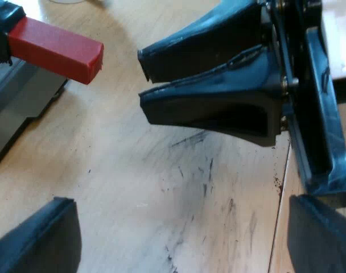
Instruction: Grind coffee beans and then tamp
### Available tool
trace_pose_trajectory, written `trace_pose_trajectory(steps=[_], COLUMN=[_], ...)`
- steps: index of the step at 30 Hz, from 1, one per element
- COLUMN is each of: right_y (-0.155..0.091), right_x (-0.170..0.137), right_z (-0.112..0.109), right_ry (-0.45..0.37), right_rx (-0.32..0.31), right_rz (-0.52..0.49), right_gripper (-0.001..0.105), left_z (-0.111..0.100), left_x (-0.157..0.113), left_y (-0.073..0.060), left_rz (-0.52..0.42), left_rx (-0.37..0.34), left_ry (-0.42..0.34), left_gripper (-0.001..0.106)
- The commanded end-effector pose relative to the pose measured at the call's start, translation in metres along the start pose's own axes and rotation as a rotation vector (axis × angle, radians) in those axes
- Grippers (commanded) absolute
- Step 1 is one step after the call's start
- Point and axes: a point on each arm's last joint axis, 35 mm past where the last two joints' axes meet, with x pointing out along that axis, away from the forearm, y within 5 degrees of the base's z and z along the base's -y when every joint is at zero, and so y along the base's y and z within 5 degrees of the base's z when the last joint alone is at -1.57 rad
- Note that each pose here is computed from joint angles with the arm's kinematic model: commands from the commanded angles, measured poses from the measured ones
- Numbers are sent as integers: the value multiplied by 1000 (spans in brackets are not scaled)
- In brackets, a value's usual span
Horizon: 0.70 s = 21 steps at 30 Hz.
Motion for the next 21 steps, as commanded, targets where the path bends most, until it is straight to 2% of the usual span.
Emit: trace_pose_trajectory(steps=[1,6,9,13,21], right_y=[1,-6,-10,-14,-19], right_x=[1,7,15,21,24], right_z=[2,6,9,9,12], right_ry=[-15,-29,-22,-4,-27], right_rx=[16,58,97,104,132], right_rz=[-17,-85,-50,-30,-113], right_gripper=[33,33,33,33,33], left_z=[1,1,1,1,-2], left_x=[-1,-1,-1,-1,-1], left_y=[-3,-3,-3,-3,-3], left_rz=[-18,-18,-18,-18,-47], left_rx=[8,8,8,7,-8], left_ry=[-4,-4,-4,-2,21], left_gripper=[75,75,75,75,75])
